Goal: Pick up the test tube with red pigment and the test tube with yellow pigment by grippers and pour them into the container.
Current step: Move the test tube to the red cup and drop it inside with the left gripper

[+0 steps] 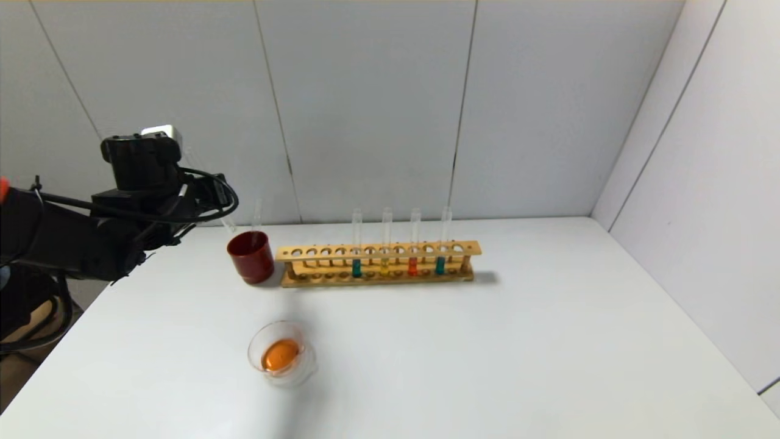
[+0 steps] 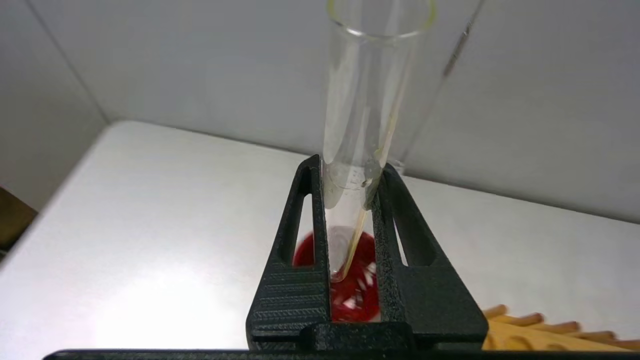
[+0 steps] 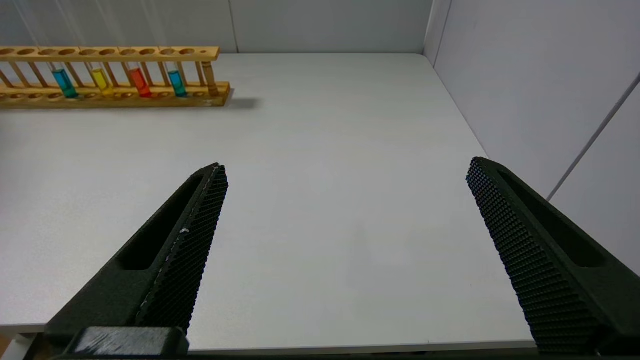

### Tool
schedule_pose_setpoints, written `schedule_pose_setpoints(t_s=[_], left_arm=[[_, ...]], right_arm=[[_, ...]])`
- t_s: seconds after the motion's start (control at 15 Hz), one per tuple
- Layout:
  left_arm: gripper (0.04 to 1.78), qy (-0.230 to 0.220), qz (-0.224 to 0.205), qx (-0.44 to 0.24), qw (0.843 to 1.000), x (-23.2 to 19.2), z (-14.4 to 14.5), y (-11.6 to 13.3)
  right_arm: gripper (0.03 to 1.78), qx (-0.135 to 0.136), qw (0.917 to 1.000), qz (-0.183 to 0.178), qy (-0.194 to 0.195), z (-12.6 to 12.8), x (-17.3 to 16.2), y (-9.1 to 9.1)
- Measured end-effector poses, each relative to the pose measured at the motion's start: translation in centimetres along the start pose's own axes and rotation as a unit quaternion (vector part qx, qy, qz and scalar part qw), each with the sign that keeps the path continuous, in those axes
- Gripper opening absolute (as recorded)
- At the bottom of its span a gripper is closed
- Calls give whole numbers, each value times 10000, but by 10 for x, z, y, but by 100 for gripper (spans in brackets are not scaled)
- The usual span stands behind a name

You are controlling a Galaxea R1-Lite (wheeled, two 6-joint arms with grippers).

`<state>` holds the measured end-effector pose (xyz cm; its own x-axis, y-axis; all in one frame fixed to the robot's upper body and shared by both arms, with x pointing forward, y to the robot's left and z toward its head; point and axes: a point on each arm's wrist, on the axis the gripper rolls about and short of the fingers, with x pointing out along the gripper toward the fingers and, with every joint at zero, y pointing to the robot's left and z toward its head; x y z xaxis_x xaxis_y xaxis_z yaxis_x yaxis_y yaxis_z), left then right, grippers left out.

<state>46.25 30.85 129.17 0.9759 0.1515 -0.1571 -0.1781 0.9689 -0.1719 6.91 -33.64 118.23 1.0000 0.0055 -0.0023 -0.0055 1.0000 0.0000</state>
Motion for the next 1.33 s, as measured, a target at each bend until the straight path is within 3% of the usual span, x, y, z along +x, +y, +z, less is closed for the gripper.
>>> schedule_pose_setpoints(t_s=[1.33], left_arm=[[30, 410, 187, 33, 9990, 48, -49, 1]], right_arm=[[175, 0, 10000, -4, 0, 0, 0, 0]])
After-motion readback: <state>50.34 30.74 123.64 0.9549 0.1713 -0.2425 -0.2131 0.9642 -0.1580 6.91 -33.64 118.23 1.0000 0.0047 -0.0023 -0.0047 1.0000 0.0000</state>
